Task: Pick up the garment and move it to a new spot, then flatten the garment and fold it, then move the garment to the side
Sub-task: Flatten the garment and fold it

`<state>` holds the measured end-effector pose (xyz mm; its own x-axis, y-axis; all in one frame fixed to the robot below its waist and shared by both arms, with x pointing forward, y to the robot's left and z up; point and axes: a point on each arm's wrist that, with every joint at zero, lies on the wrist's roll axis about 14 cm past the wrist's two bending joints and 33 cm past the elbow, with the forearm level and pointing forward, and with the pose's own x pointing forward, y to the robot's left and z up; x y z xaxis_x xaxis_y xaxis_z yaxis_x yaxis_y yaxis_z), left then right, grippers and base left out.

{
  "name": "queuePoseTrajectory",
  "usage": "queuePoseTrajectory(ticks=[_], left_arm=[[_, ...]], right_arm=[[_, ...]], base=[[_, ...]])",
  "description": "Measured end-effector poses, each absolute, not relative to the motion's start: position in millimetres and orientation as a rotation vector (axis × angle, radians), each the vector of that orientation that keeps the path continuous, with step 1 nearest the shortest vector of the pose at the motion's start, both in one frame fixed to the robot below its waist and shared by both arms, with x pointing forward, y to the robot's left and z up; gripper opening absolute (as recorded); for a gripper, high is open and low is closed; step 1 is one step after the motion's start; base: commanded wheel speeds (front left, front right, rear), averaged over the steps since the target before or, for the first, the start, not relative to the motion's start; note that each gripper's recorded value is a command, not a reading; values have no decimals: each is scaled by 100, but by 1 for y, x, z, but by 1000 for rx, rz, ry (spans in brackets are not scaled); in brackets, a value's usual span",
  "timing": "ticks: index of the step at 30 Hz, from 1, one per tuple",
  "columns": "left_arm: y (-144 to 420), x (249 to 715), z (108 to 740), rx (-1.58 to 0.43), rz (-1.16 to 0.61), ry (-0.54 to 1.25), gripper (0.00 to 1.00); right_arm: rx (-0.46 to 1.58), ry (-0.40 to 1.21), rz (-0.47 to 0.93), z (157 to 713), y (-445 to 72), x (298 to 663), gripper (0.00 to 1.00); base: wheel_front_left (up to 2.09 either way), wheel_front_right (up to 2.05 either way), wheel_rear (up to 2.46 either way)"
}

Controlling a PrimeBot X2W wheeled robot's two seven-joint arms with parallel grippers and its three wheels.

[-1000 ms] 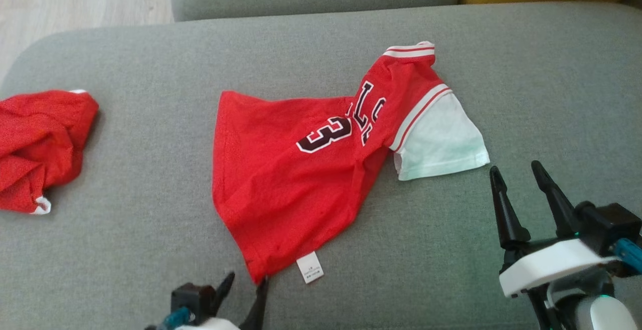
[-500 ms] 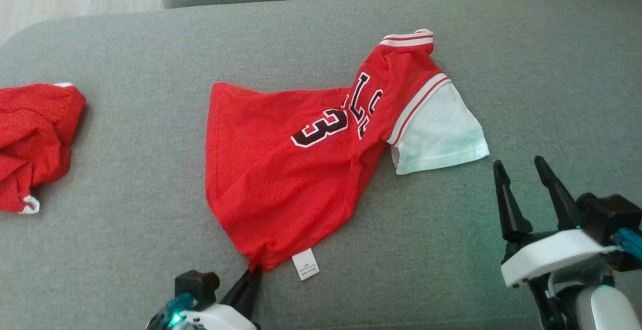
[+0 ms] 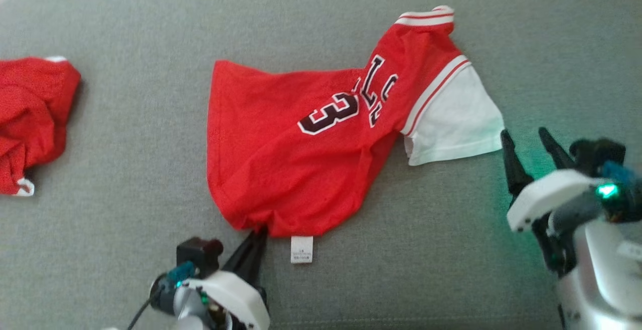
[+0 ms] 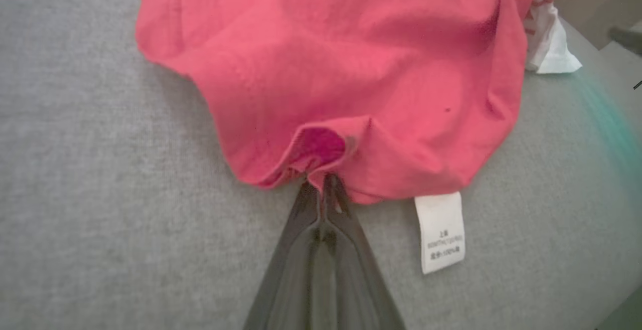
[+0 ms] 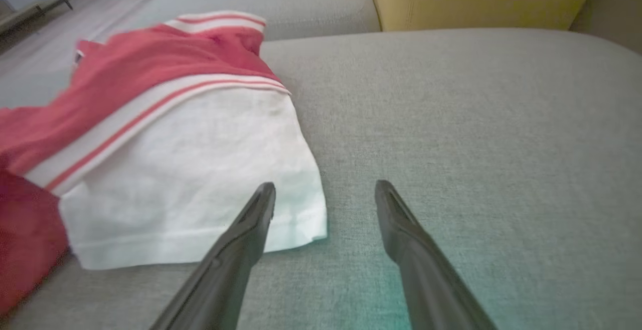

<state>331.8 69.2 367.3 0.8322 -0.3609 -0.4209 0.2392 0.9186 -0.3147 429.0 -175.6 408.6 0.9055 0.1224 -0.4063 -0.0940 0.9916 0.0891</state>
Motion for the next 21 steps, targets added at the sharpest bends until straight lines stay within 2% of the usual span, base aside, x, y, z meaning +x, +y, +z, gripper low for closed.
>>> queuePoseTrajectory(ticks=[7,8,10,16,20,21], left_arm=[[71,345,366,-265,-306,469,0],[72,346,366,-266,-303,465,0],[73,346,367,-268,-297,457,0],[80,353,380,-298,-266,401,0],[96,381,438,-317,-240,184,0],[96,381,438,-317,-240,184,0]], right_arm=[[66,623,132,361,-168,439,100],[69,633,136,359,-167,441,82],[74,641,144,360,-163,444,0],[104,577,178,375,-152,441,0],[170,383,169,423,-155,442,0],[170,383,169,423,-155,442,0]], base=[[0,0,0],[0,0,0],[0,0,0],[0,0,0],[0,0,0],[0,0,0]])
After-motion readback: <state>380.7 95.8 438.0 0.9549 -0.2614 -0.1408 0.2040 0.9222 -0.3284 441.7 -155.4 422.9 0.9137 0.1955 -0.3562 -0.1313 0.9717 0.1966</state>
